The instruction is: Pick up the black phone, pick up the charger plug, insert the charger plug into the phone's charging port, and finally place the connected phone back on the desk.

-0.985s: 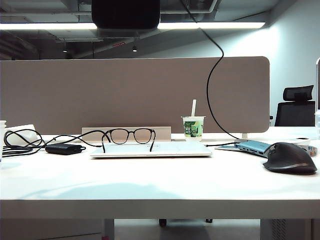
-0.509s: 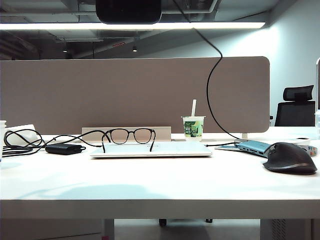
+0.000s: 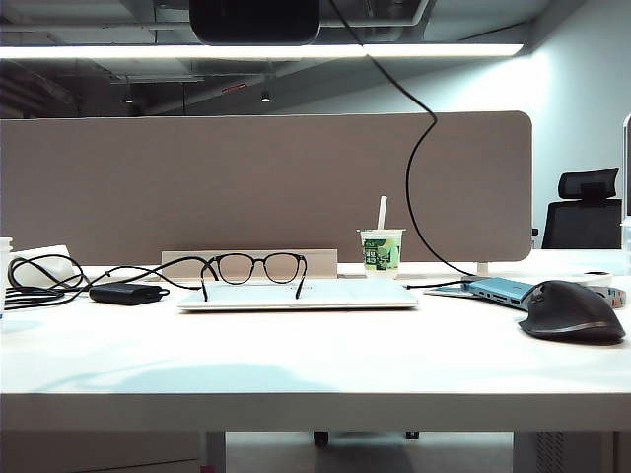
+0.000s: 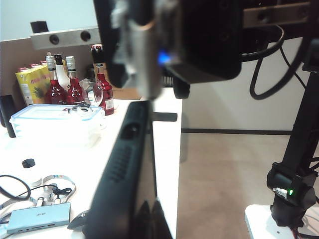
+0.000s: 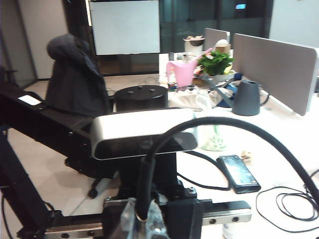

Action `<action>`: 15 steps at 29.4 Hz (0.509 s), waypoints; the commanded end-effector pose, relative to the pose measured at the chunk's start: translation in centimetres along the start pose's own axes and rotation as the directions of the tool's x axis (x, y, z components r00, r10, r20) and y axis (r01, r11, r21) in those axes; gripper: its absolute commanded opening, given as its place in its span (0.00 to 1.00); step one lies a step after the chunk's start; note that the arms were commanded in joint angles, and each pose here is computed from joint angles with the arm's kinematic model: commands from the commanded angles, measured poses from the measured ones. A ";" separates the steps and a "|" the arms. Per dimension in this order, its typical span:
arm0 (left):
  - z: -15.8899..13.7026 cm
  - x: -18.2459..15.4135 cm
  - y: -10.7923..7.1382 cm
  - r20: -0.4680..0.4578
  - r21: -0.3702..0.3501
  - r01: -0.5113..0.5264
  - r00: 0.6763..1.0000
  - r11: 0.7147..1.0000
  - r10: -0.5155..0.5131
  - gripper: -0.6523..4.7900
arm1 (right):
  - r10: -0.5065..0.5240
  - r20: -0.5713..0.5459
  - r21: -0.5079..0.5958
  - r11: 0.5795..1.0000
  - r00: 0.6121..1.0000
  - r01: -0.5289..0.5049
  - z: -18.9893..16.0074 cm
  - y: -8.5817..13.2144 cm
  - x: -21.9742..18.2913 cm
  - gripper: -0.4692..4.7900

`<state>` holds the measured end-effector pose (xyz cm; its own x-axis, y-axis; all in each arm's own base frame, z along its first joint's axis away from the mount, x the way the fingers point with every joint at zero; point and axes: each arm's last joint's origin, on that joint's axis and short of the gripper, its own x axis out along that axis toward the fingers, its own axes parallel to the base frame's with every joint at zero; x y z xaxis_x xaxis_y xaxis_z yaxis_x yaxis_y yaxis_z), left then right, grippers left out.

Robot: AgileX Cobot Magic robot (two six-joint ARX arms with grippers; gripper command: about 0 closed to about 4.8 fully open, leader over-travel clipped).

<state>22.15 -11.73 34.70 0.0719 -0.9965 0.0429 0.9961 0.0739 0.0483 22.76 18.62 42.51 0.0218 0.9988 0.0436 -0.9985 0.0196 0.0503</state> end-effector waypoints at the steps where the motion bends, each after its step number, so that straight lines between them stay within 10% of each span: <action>1: 0.6 0.0 -0.1 0.019 0.037 0.002 1.000 0.999 -0.003 0.11 | -0.009 0.007 -0.021 1.000 1.000 0.009 0.3 0.1 -0.2 0.08; 15: 0.6 0.0 -0.1 0.019 0.037 0.005 1.000 0.999 -0.006 0.11 | -0.022 -0.024 -0.010 1.000 0.999 0.022 -0.1 -0.2 -0.4 0.08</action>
<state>22.18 -11.74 34.66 0.0712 -0.9966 0.0417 0.9963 0.0731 0.0460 23.08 18.27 42.06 0.0429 0.9990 0.0125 -0.9976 0.0421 0.0552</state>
